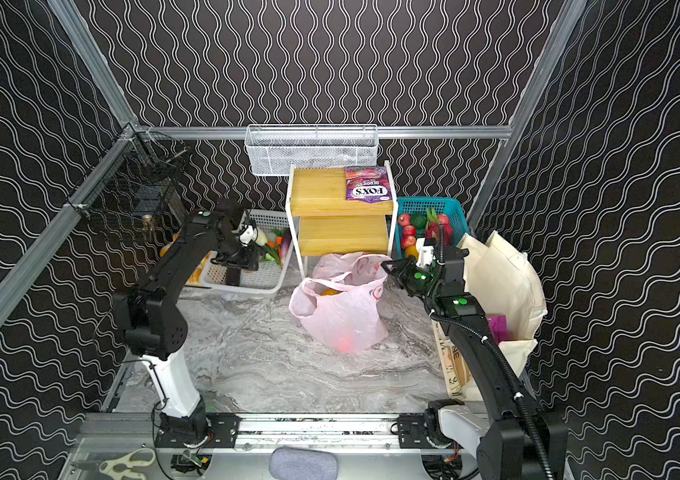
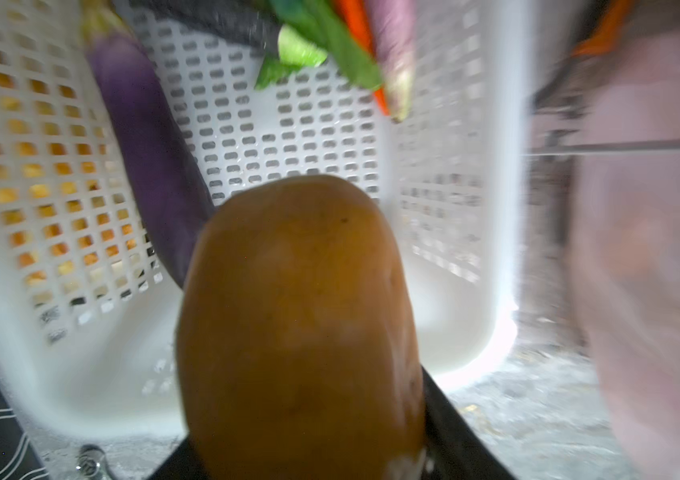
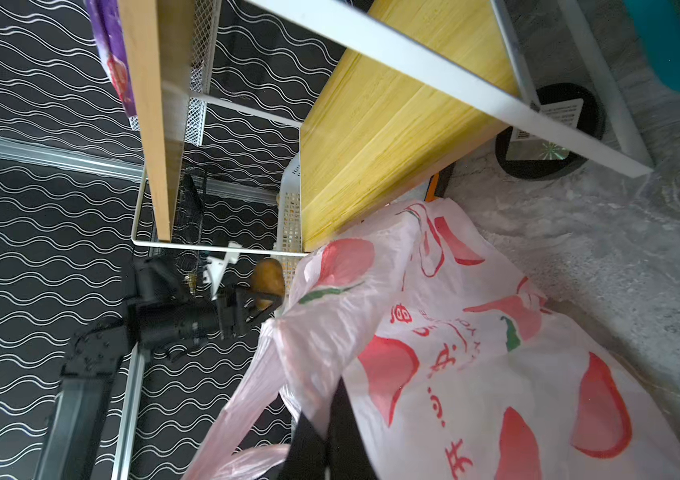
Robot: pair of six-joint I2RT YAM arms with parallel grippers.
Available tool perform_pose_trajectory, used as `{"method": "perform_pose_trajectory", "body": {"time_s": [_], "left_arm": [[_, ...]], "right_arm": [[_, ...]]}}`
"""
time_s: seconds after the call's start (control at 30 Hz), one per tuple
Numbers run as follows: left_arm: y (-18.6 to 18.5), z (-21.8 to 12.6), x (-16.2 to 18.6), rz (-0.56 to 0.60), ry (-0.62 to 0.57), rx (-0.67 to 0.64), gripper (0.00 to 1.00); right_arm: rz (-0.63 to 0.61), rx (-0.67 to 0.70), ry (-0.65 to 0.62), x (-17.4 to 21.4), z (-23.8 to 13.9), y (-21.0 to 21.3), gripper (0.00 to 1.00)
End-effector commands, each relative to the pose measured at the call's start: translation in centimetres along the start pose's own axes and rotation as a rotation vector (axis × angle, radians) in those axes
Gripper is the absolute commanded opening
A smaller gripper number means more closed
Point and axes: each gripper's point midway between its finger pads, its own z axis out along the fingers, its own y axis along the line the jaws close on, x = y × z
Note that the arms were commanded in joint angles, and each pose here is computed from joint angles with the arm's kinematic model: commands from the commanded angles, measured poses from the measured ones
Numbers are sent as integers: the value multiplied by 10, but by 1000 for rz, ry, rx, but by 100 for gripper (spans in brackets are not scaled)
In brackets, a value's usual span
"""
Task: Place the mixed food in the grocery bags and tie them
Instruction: 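Grasp the brown potato in the white basket with the left gripper, then carry the brown potato into the pink bag opening with the left gripper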
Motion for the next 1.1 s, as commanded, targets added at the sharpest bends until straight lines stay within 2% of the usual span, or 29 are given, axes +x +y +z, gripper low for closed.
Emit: {"method": "perform_pose_trajectory", "body": {"time_s": [0.0, 0.1, 0.17, 0.33, 0.4, 0.57, 0.67, 0.8, 0.9, 1.07], "left_arm": [[-38, -32, -12, -14, -164, 205, 48], [-84, -60, 1, 28, -254, 439, 42], [-115, -69, 21, 86, -246, 559, 40], [-171, -60, 75, 231, -84, 647, 38], [-189, -59, 89, 262, -53, 677, 37], [-209, -63, 87, 273, -131, 711, 35], [-207, -53, 78, 267, -139, 653, 32], [-217, -44, 83, 340, -76, 647, 33], [-214, -37, 94, 406, -12, 590, 33], [-204, -26, 109, 436, 58, 546, 33]], "right_arm": [[5, -14, -17, -3, 1, 3, 0], [14, -22, -18, -3, 1, 3, 0], [19, -25, -18, -3, 2, 2, 0], [32, -20, -18, -4, 4, 0, 0], [37, -26, -14, -3, 4, 1, 0], [46, -35, -15, -2, 4, 2, 0], [40, -44, -15, -3, 3, 5, 0], [32, -41, -19, -4, 1, 7, 0], [29, -39, -24, -5, 0, 7, 0], [35, -43, -20, -4, 1, 7, 0]]}}
